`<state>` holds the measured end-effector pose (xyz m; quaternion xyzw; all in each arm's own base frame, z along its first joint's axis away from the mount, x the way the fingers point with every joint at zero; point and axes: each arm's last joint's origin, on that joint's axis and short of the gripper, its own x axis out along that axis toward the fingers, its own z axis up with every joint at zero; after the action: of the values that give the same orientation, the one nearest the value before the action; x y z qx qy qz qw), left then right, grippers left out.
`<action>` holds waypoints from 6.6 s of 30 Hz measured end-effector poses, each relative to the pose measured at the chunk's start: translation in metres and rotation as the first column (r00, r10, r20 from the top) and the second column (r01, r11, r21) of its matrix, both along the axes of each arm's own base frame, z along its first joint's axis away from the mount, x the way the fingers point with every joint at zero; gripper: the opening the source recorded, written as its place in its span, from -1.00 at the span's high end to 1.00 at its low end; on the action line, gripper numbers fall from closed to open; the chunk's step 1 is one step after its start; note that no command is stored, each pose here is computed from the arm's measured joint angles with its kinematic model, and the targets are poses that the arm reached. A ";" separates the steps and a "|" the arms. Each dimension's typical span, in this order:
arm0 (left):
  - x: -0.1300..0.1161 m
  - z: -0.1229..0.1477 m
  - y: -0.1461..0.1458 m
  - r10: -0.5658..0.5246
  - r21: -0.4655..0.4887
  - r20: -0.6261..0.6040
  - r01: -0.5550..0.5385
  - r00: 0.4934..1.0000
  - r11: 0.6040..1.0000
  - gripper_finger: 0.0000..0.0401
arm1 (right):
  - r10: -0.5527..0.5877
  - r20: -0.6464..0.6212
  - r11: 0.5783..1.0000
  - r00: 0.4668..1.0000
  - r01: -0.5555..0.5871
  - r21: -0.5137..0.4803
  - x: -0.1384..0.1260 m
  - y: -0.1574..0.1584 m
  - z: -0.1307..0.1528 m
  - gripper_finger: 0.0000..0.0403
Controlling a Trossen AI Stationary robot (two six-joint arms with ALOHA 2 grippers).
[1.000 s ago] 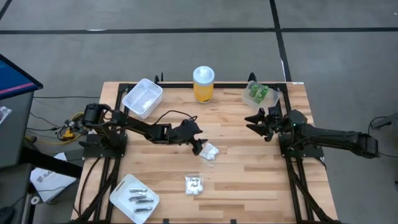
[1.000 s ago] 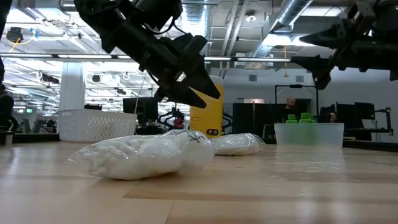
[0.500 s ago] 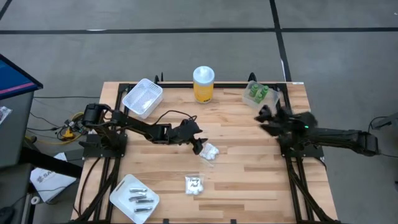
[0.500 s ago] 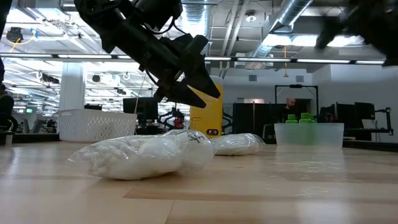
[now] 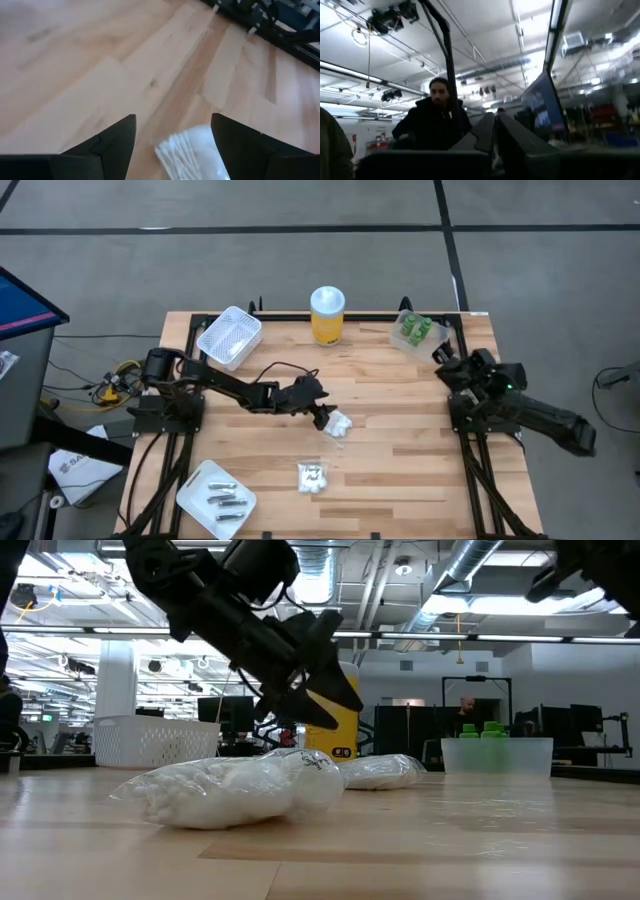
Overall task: Pick & Place Travel size toiletries
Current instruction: Put the white cotton pack into the white basket
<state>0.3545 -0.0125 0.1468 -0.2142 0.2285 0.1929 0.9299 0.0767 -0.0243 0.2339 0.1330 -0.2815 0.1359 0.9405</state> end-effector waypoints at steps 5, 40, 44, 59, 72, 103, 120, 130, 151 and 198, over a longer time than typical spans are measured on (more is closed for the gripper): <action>0.001 -0.003 -0.001 -0.006 -0.021 0.003 0.006 1.000 1.000 -0.27 | -0.014 -0.078 0.999 0.997 0.017 0.041 -0.006 0.001 0.007 0.97; 0.004 -0.043 -0.033 -0.110 -0.019 -0.157 0.108 0.981 0.994 -0.48 | -0.050 -0.562 0.990 0.826 0.113 0.079 0.018 0.000 -0.065 0.96; 0.004 -0.044 -0.041 -0.115 -0.017 -0.160 0.114 0.980 0.993 -0.48 | -0.049 -0.562 0.990 0.826 0.113 0.079 0.018 0.000 -0.065 0.96; 0.001 -0.046 -0.042 -0.054 -0.148 -0.166 0.029 0.985 0.989 0.43 | -0.050 -0.562 0.990 0.825 0.114 0.079 0.018 0.000 -0.065 0.95; 0.002 -0.040 -0.036 -0.083 -0.166 -0.148 0.058 0.985 0.984 0.88 | -0.050 -0.563 0.990 0.825 0.114 0.079 0.018 0.000 -0.065 0.96; -0.147 0.168 0.072 0.430 0.351 0.018 -0.408 0.903 0.843 0.96 | -0.047 -0.563 0.991 0.825 0.111 0.079 0.018 0.000 -0.065 0.96; -0.216 0.150 0.118 0.718 0.371 -0.248 -0.621 0.651 0.691 0.96 | -0.047 -0.563 0.991 0.825 0.111 0.079 0.018 0.000 -0.065 0.96; -0.231 0.098 0.126 0.751 0.283 -0.367 -0.704 0.548 0.652 0.96 | -0.047 -0.563 0.991 0.825 0.110 0.079 0.018 0.000 -0.065 0.96; -0.237 0.070 0.121 0.741 0.234 -0.423 -0.727 0.522 0.645 -0.01 | -0.047 -0.563 0.991 0.825 0.110 0.079 0.018 0.000 -0.065 0.96; -0.044 0.009 -0.114 -0.511 0.075 0.036 0.507 0.859 0.859 -0.36 | -0.046 -0.563 0.991 0.825 0.110 0.079 0.018 0.000 -0.065 0.96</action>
<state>0.3106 -0.1264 0.1563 -0.1221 0.2451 -0.0582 0.9600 0.0950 -0.0239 0.1690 0.2061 -0.0058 0.0369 0.9778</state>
